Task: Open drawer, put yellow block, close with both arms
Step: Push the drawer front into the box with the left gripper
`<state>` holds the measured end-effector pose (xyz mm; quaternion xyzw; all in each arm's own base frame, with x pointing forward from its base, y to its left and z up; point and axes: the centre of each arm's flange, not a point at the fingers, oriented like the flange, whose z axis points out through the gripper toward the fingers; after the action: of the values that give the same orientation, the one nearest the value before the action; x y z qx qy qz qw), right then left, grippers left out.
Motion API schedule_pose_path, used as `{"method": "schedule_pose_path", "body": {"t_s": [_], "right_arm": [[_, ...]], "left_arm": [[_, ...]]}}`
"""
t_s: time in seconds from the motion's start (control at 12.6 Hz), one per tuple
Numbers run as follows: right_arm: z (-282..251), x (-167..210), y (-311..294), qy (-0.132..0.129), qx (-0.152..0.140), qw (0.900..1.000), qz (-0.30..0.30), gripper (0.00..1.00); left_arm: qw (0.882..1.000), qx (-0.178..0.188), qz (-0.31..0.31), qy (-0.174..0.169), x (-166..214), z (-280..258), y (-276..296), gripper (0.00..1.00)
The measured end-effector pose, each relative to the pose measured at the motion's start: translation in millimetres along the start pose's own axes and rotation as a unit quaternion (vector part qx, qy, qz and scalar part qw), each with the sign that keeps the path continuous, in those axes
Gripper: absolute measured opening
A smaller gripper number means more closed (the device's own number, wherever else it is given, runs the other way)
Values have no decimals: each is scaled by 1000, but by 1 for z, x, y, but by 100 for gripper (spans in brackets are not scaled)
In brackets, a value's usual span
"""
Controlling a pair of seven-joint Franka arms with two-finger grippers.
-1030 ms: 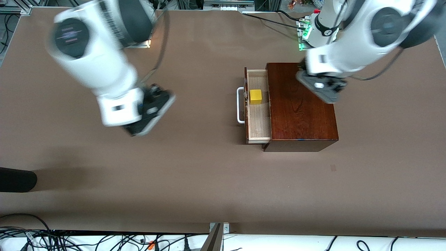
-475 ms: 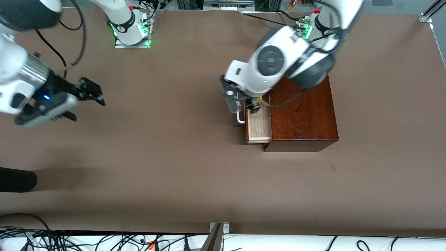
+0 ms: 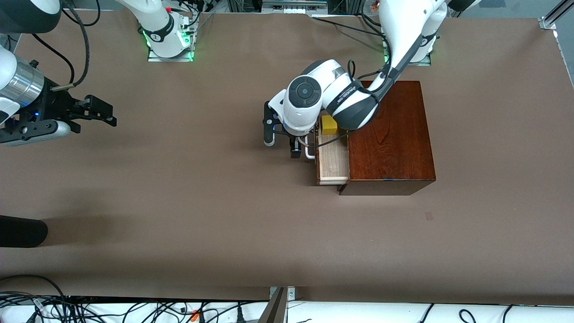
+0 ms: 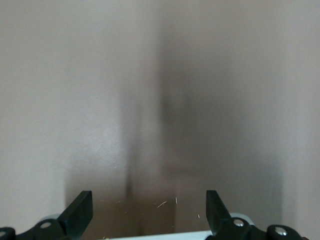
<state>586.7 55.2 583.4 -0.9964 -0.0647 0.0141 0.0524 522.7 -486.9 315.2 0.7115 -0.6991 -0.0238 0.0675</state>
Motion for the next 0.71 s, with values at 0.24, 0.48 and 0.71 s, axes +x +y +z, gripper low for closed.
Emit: {"method": "schedule_pose_path", "body": {"t_s": [0.24, 0.48, 0.71], "right_arm": [[-7, -6, 6, -4, -18, 1000, 3, 100], [-10, -10, 16, -9, -31, 999, 10, 100], [-10, -11, 18, -12, -31, 999, 12, 100]], "left_arm": [[1000, -15, 7, -13, -4, 21, 4, 100], [999, -19, 14, -47, -14, 34, 3, 100], [997, -32, 12, -67, -21, 35, 4, 100]]}}
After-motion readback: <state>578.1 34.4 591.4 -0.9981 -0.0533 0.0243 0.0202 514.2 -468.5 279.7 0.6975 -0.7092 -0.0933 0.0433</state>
